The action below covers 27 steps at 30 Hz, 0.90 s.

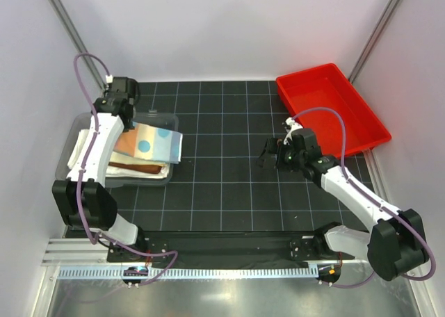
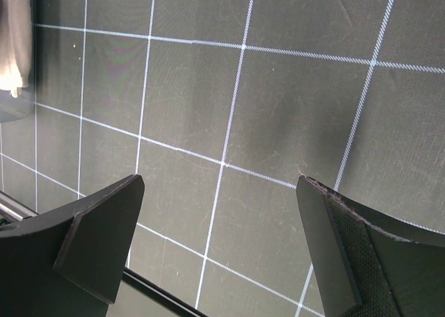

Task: Fold and stack the towels
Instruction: Neatly place the folded towel into the bin

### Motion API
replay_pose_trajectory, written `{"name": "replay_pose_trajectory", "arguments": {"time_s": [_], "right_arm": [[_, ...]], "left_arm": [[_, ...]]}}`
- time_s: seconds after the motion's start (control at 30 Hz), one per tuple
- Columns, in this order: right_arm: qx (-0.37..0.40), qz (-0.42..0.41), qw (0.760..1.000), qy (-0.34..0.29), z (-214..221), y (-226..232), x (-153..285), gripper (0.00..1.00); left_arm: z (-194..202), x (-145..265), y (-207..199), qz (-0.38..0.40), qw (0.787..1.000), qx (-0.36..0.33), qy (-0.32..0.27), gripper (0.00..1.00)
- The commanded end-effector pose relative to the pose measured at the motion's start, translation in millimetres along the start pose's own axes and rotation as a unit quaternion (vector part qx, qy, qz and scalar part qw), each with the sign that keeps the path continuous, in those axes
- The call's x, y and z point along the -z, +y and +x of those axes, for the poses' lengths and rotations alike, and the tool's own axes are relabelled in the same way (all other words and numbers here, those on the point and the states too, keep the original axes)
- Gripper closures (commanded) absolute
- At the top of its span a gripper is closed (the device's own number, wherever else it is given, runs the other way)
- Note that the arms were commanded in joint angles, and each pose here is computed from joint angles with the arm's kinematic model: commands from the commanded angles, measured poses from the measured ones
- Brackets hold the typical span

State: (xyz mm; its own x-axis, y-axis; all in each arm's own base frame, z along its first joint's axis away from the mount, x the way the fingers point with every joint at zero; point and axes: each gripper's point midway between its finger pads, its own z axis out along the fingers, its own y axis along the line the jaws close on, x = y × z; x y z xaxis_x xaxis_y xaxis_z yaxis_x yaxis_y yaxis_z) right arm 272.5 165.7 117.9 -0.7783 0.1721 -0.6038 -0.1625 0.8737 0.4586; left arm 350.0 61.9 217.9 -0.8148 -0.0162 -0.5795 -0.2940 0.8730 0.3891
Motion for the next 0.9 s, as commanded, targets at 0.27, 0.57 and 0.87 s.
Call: {"name": "replay_pose_trajectory", "arguments": {"time_s": [0.27, 0.57, 0.87], "right_arm": [[0.018, -0.002, 0.999, -0.038, -28, 7, -1, 0.00], [0.033, 0.022, 0.998, -0.039, -32, 0, 6, 0.00], [0.006, -0.001, 1.000, -0.029, -34, 14, 9, 0.00]], "left_arm": [[-1, -63, 26, -0.022, 0.999, 0.044, 0.019, 1.00], [-20, -81, 32, -0.070, 0.996, 0.034, 0.051, 0.44], [-44, 18, -73, 0.201, 0.978, 0.029, -0.047, 0.39]]}}
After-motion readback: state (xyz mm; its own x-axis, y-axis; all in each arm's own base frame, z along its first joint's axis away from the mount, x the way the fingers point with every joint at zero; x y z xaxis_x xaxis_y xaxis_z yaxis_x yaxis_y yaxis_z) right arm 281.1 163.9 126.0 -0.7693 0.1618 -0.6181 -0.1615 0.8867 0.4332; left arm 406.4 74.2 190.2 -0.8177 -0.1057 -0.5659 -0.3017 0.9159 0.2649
